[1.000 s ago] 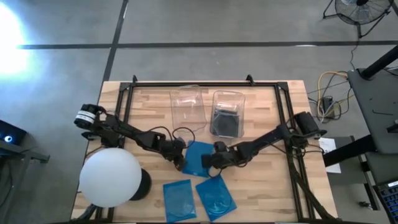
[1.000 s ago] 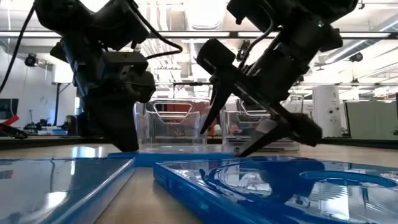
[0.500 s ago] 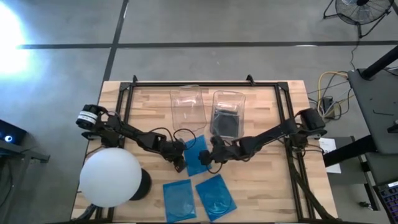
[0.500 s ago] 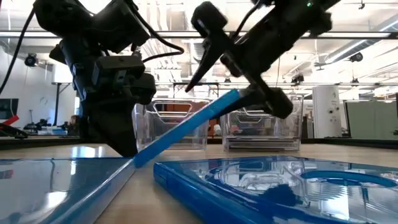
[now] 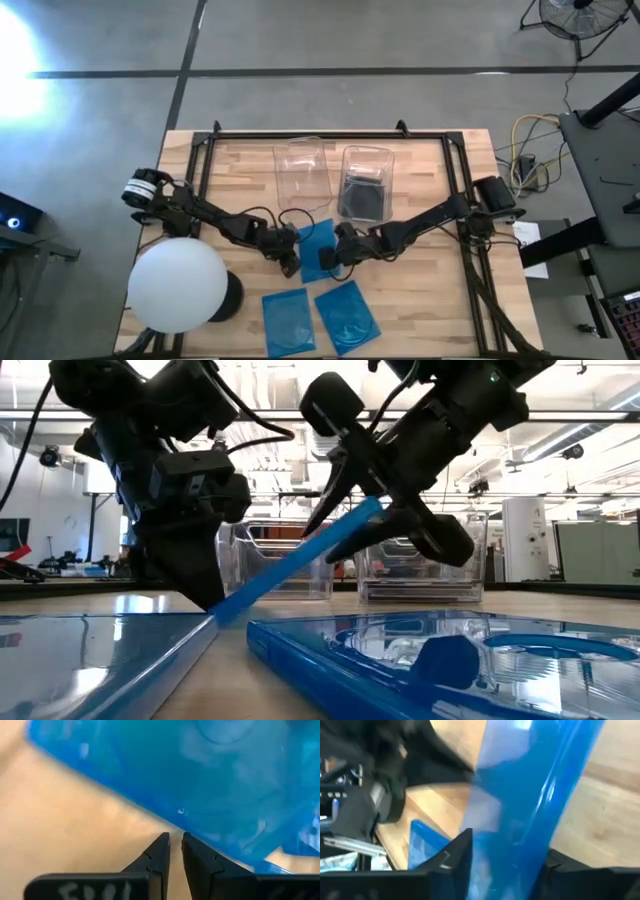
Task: Pick & place jewel cases by type
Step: Put the blue CD case into the left transparent bin
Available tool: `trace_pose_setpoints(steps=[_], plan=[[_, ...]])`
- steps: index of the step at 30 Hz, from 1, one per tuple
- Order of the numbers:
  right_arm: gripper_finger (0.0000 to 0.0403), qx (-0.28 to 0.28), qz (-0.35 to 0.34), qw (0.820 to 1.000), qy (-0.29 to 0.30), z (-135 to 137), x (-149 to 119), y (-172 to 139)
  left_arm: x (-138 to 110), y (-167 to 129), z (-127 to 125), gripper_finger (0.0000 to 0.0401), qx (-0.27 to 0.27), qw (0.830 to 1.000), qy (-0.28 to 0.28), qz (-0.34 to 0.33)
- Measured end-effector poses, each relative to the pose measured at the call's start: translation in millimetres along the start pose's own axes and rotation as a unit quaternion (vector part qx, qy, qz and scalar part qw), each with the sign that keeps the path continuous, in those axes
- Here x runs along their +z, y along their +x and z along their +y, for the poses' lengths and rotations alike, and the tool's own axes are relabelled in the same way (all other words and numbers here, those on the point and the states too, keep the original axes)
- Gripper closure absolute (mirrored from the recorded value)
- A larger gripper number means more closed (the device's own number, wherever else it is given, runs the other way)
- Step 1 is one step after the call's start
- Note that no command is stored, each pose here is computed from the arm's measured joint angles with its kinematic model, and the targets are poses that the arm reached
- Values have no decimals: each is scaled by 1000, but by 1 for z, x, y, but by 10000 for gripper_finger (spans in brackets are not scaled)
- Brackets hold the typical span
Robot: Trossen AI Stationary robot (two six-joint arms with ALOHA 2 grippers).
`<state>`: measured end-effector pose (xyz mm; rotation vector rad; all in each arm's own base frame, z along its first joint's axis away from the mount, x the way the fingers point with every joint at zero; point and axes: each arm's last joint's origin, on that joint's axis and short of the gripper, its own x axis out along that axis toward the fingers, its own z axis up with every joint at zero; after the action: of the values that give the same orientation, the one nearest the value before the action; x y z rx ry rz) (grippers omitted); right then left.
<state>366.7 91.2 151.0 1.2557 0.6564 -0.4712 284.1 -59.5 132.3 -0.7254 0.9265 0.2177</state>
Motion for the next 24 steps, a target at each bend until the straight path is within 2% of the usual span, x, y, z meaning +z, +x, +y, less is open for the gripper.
trace_pose_setpoints(steps=[4,8,11,15,17,20,22,24], plan=[[334,-3,36,999,-17,-2,1,-1,3,-18,-5,364,3,1000,3,-31],[382,2,49,998,-40,5,2,-17,0,-45,-11,364,3,999,-5,-40],[387,-5,55,997,-60,9,6,-39,-1,-67,-13,364,-1,998,-25,-60],[386,61,22,995,-80,33,19,-91,1,-94,-15,364,-21,995,-47,-87],[386,85,-32,992,-84,41,40,-114,2,-104,-14,364,-20,992,-50,-111],[387,91,-94,989,-73,36,99,-127,5,-112,-13,364,-13,987,-58,-149],[385,84,-96,990,-59,26,142,-121,6,-114,-13,364,-9,985,-64,-159],[381,78,-76,993,-50,17,174,-108,6,-117,-12,364,-10,985,-65,-159]])
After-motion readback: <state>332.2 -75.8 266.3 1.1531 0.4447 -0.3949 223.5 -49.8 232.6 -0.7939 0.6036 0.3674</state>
